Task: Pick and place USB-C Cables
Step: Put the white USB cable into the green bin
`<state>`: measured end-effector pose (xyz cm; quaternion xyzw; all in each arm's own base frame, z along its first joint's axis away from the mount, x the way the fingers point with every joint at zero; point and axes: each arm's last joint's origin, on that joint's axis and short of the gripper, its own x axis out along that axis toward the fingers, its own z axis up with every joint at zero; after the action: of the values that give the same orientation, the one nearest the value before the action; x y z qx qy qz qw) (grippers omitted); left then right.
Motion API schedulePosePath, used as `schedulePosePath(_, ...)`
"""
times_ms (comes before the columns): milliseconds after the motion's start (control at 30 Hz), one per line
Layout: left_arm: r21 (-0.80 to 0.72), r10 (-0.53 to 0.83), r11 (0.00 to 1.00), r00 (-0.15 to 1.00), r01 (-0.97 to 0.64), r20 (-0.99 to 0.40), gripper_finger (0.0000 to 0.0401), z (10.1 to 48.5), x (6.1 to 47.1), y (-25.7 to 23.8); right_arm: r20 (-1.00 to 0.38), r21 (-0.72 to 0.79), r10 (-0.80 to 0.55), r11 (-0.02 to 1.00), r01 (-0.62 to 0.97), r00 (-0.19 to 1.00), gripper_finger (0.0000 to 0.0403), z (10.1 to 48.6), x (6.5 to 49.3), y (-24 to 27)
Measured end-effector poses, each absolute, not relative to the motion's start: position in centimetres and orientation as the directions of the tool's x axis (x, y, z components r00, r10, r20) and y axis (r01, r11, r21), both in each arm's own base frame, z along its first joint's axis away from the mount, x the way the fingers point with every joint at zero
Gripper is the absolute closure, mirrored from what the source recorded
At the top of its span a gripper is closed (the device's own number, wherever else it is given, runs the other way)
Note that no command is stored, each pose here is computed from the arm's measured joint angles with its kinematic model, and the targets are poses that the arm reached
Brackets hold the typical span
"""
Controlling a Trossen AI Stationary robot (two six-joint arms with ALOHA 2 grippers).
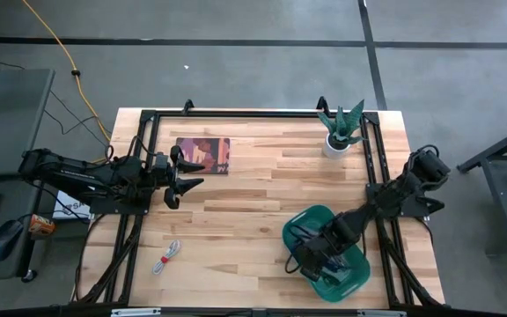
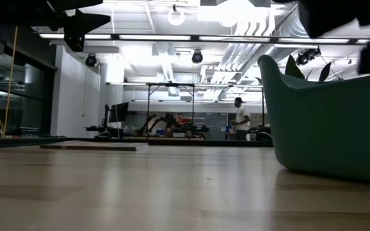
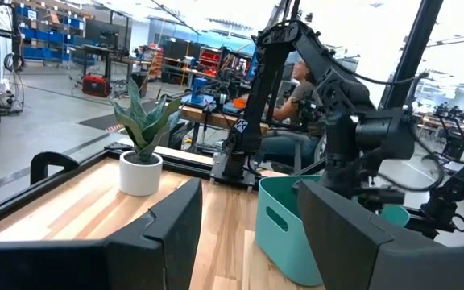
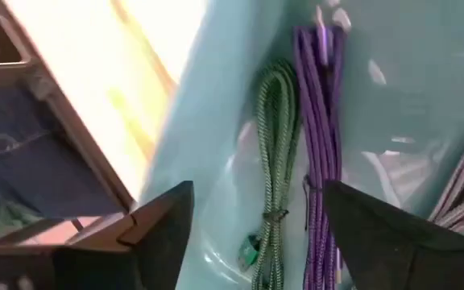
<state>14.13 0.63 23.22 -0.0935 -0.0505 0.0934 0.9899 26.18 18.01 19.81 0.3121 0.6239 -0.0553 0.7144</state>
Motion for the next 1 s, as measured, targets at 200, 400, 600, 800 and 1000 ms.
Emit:
schedulePosePath(200, -0.194, 0.194, 0.965, 0.977, -0.176, 0.083, 0.0213, 23.2, 14.1, 0.6, -0.941, 0.318, 0.239, 0.871, 0.376, 0.241, 0.013, 22.8, 27.3, 17.3)
schedulePosePath(400, -0.195, 0.194, 0.965, 0.977, -0.176, 0.083, 0.0213, 23.2, 14.1, 0.6, -0.943, 0.164, 0.051, 0.931, 0.326, 0.327, 0.013, 26.6, 28.7, 15.4)
schedulePosePath(600, -0.194, 0.194, 0.965, 0.978, -0.176, 0.081, 0.0213, 23.2, 14.1, 0.6, -0.888, 0.034, -0.1, 0.959, 0.281, 0.448, 0.013, 29.8, 30.3, 13.5)
schedulePosePath(800, -0.191, 0.194, 0.965, 0.979, -0.18, 0.06, 0.0213, 23.0, 14.1, 0.6, -0.904, -0.076, -0.2, 0.945, 0.318, 0.377, 0.013, 29.6, 30.4, 10.4)
schedulePosePath(1000, -0.191, 0.194, 0.965, 0.979, -0.18, 0.06, 0.0213, 23.0, 14.1, 0.6, -0.911, -0.088, -0.233, 0.916, 0.392, 0.34, 0.013, 29.0, 28.7, 7.3)
